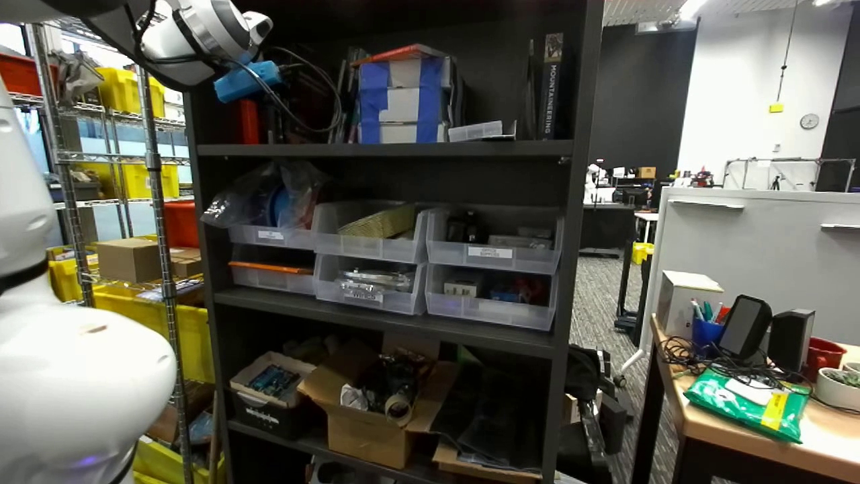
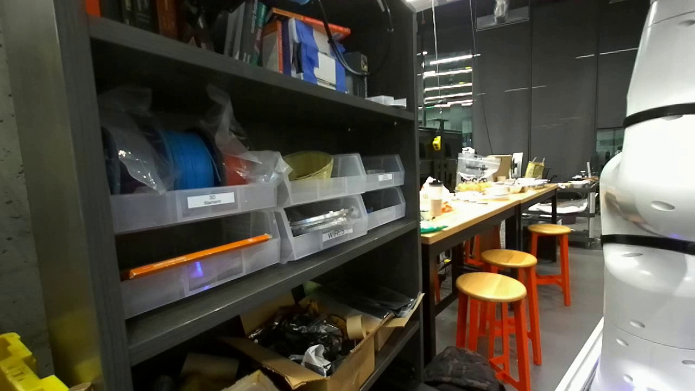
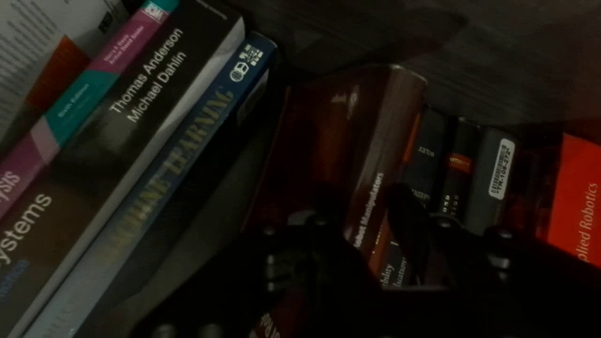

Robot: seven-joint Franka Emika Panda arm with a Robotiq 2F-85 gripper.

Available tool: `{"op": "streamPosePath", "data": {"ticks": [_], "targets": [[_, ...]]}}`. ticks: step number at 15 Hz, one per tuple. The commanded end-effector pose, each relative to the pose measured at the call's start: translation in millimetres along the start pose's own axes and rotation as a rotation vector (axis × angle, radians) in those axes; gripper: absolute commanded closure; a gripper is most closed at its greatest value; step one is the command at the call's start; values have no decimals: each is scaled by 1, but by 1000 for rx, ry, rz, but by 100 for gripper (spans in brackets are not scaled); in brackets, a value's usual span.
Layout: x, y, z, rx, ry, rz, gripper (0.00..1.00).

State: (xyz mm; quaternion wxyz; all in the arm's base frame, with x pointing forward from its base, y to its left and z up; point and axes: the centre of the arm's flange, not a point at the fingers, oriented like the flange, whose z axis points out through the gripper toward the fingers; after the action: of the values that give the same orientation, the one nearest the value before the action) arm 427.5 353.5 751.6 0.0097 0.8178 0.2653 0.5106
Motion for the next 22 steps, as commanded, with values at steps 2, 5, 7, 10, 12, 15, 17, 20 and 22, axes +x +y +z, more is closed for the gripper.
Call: {"op": "streamPosePath", "data": {"ticks": [2, 5, 7, 10, 12, 15, 17, 20, 22], "targets": [[-6, 1, -19, -12, 23, -20, 36], [-8, 6, -14, -3, 16, -7, 17], [-10, 9, -10, -5, 10, 5, 3], [-13, 16, -3, -13, 5, 13, 0], [-14, 19, 2, -19, 5, 19, 0], [-11, 17, 10, -17, 9, 15, 25], [-9, 16, 13, -17, 16, 15, 32], [-5, 13, 13, -8, 37, 21, 56], [-3, 10, 10, -5, 54, 21, 71]]}}
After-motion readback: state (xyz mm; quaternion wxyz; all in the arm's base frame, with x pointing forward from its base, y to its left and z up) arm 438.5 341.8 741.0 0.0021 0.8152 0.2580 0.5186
